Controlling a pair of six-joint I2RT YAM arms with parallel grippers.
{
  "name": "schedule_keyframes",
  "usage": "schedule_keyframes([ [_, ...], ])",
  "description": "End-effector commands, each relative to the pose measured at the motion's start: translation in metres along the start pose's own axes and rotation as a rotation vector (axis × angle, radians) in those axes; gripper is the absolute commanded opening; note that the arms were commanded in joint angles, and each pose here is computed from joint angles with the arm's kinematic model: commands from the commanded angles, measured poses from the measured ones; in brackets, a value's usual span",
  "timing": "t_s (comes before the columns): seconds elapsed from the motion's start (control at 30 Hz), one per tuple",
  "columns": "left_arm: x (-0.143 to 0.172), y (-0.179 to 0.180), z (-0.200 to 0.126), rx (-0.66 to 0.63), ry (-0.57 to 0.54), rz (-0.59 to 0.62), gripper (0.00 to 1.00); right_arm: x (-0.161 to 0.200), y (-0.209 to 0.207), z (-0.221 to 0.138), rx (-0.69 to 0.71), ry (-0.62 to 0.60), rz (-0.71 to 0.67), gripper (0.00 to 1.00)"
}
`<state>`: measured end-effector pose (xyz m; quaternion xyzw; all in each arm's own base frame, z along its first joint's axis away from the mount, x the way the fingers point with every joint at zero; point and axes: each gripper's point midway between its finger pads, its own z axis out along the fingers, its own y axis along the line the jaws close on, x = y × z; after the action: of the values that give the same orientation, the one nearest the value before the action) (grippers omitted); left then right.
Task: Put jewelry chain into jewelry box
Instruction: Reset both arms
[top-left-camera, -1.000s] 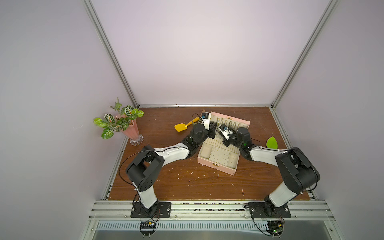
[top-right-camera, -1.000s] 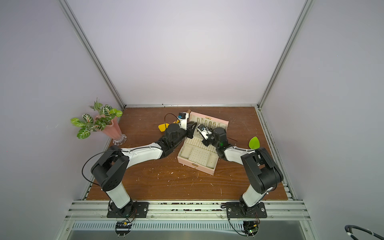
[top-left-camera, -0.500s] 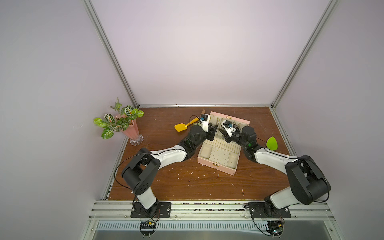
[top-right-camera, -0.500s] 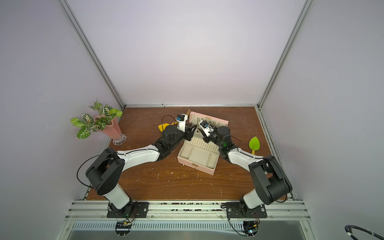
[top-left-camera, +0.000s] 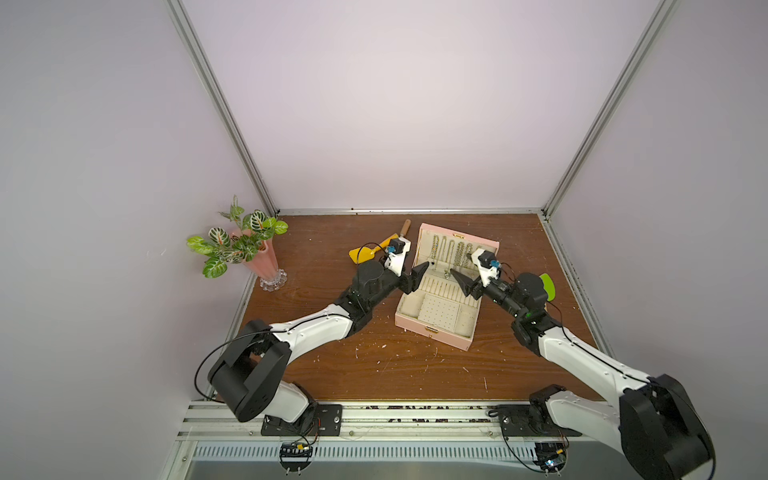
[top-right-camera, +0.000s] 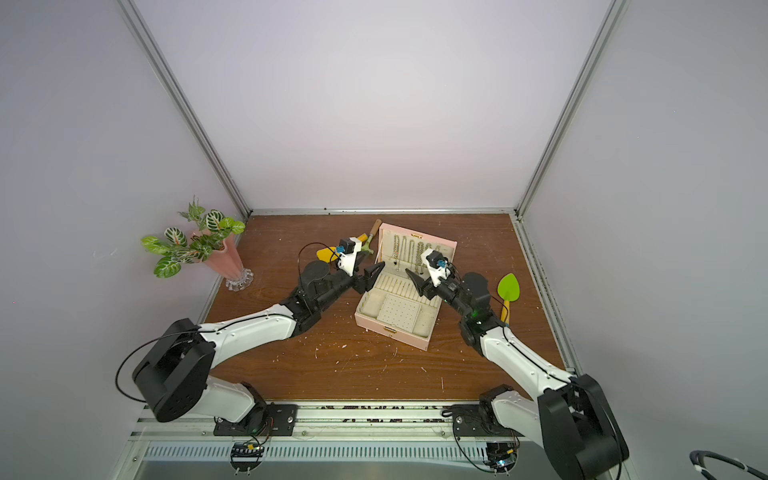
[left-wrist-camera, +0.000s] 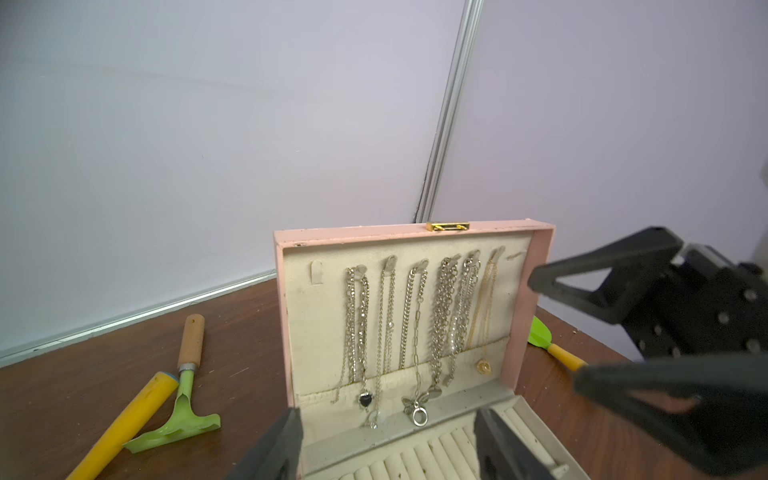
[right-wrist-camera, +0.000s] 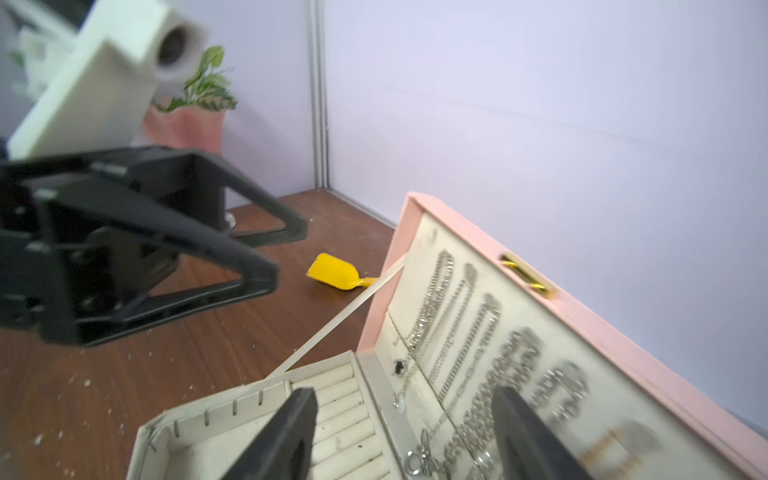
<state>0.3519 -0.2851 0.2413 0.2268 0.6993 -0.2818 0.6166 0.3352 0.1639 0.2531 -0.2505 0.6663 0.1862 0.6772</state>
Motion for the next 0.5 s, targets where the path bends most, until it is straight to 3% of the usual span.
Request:
schedule_keyframes([
  [0.0, 0.013, 0.03, -0.022, -0.053, 0.027, 0.0, 0.73, 0.003, -0.042, -0.024, 0.183, -0.01, 0.133, 0.75],
  [0.23, 0.035, 0.147, -0.103, -0.421, -0.035, -0.183, 0.8, 0.054, -0.13, -0.094, 0.558, 0.031, 0.316, 0.94],
  [0.47, 0.055, 0.215, -0.178, -0.788, -0.076, -0.161, 0.96, 0.101, -0.152, -0.126, 0.751, 0.079, 0.264, 0.99],
])
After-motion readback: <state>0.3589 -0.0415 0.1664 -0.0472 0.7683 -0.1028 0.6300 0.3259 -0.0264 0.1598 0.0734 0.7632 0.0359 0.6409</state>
